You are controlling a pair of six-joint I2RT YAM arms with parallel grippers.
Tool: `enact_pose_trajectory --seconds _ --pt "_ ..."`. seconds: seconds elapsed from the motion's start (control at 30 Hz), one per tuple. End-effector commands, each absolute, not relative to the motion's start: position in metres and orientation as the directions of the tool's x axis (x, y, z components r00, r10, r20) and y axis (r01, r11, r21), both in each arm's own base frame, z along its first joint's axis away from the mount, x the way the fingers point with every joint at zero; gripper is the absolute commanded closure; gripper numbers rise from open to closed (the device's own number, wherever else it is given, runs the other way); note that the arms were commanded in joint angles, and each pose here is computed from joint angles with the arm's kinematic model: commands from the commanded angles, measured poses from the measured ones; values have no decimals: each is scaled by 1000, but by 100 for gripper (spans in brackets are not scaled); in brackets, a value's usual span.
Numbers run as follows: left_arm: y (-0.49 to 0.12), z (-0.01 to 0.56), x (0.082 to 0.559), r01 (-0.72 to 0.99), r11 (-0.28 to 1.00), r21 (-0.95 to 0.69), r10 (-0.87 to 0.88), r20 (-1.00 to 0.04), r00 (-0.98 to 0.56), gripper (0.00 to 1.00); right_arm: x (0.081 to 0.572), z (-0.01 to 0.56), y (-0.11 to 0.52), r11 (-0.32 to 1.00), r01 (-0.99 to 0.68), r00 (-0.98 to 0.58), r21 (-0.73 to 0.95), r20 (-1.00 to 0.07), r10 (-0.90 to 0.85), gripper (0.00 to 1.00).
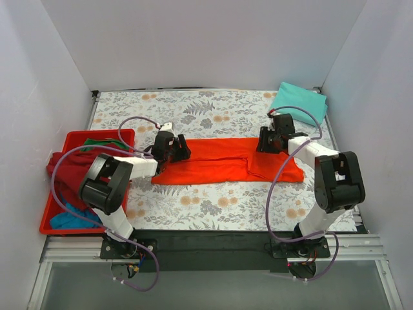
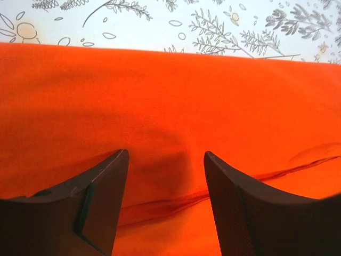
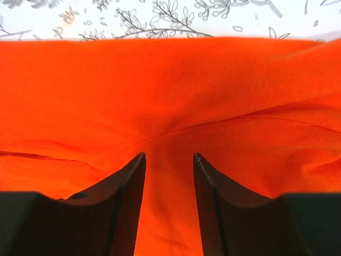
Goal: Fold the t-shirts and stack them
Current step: Fold the tshirt
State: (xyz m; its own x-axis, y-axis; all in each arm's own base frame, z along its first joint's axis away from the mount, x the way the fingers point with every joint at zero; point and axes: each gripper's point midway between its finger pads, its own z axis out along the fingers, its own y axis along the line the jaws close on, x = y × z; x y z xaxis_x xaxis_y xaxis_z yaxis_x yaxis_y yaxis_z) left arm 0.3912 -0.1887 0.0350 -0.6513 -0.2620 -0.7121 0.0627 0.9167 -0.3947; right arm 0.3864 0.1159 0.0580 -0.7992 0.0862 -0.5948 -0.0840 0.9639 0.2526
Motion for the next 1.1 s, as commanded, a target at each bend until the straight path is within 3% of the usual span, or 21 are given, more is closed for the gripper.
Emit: enact_pose_trajectory --seconds 0.0,0.37,0.73,1.07 --pt "-191 32 391 60 911 -407 -274 -708 -651 43 394 46 120 962 -89 -794 258 -601 88 52" --pt "-164 1 356 -81 921 -382 -329 -647 -688 43 422 18 126 966 -103 -823 237 -566 51 52" --pt "-149 -13 307 -157 922 -354 -357 -619 -700 43 467 12 146 943 -219 -829 249 -557 -46 52" --pt "-169 -15 256 -110 920 -377 -328 -584 -742 43 505 23 161 917 -316 -800 244 -587 -120 53"
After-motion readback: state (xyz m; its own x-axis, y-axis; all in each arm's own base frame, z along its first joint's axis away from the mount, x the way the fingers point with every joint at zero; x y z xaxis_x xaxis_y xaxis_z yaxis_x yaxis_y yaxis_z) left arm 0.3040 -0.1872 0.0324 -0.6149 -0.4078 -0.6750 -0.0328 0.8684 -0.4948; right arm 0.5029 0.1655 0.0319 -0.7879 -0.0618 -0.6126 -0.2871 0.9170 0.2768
